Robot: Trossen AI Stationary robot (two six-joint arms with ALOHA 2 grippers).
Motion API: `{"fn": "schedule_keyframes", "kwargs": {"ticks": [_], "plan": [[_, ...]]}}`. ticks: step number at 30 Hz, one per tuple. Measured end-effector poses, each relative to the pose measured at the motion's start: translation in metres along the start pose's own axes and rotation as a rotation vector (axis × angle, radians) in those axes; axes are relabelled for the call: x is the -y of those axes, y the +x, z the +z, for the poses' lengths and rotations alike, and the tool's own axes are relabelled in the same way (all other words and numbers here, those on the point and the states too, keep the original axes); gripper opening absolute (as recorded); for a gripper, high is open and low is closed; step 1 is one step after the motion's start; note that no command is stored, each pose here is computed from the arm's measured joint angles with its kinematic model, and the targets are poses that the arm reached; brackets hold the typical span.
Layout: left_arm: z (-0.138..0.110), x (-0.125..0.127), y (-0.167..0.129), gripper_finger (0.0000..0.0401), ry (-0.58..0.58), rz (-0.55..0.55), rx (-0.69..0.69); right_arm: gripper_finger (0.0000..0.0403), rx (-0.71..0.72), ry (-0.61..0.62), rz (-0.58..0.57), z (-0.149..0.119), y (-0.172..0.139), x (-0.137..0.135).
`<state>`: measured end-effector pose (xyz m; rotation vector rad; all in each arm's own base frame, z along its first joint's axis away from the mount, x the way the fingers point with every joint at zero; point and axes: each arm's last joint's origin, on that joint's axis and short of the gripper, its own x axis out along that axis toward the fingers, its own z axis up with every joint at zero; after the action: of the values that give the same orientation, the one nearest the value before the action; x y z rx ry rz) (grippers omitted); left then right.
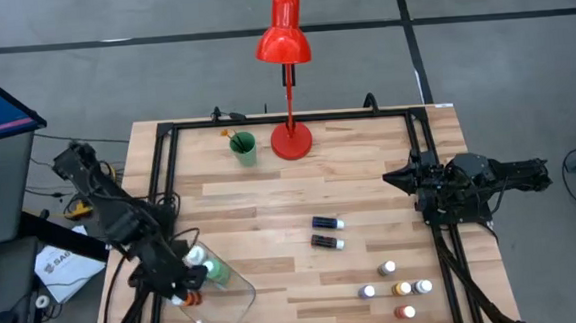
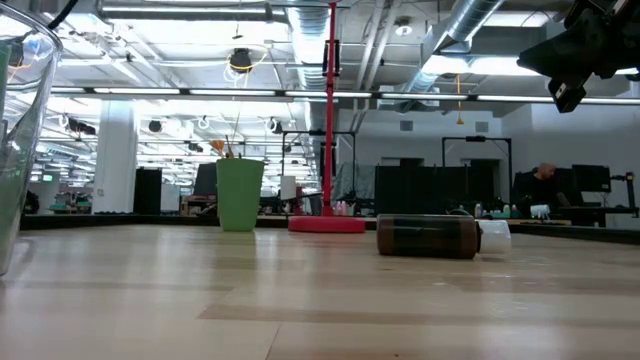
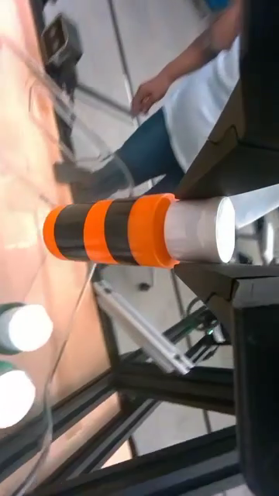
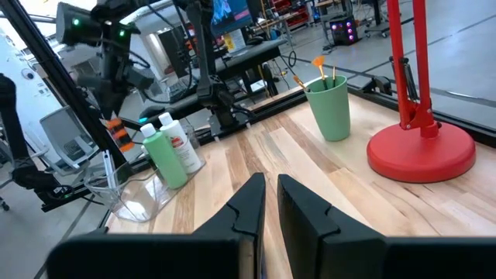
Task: Pick & Place Paint Supplies
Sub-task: Put the orange coloring bottle into the transparent bin
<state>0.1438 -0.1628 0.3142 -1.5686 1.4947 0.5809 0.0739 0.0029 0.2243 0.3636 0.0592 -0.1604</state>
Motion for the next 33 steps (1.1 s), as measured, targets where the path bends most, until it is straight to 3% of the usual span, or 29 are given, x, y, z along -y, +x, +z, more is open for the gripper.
{"fn": "schedule_keyframes", "kwargs": {"ticks": [16, 22, 33], "plan": [[0.009, 0.018, 0.058, 0.0101, -0.022, 0.155, 0.143, 0.0033, 0.000, 0.000, 0.000, 0.000, 0.000, 0.000], [0.008, 0.019, 0.068, 0.0105, -0.033, 0.239, 0.089, 0.0033, 0.000, 0.000, 0.000, 0.000, 0.000, 0.000], [0.012, 0.018, 0.077, 0.0106, -0.024, 0.259, 0.084, 0.0033, 0.000, 0.000, 0.000, 0.000, 0.000, 0.000]]}}
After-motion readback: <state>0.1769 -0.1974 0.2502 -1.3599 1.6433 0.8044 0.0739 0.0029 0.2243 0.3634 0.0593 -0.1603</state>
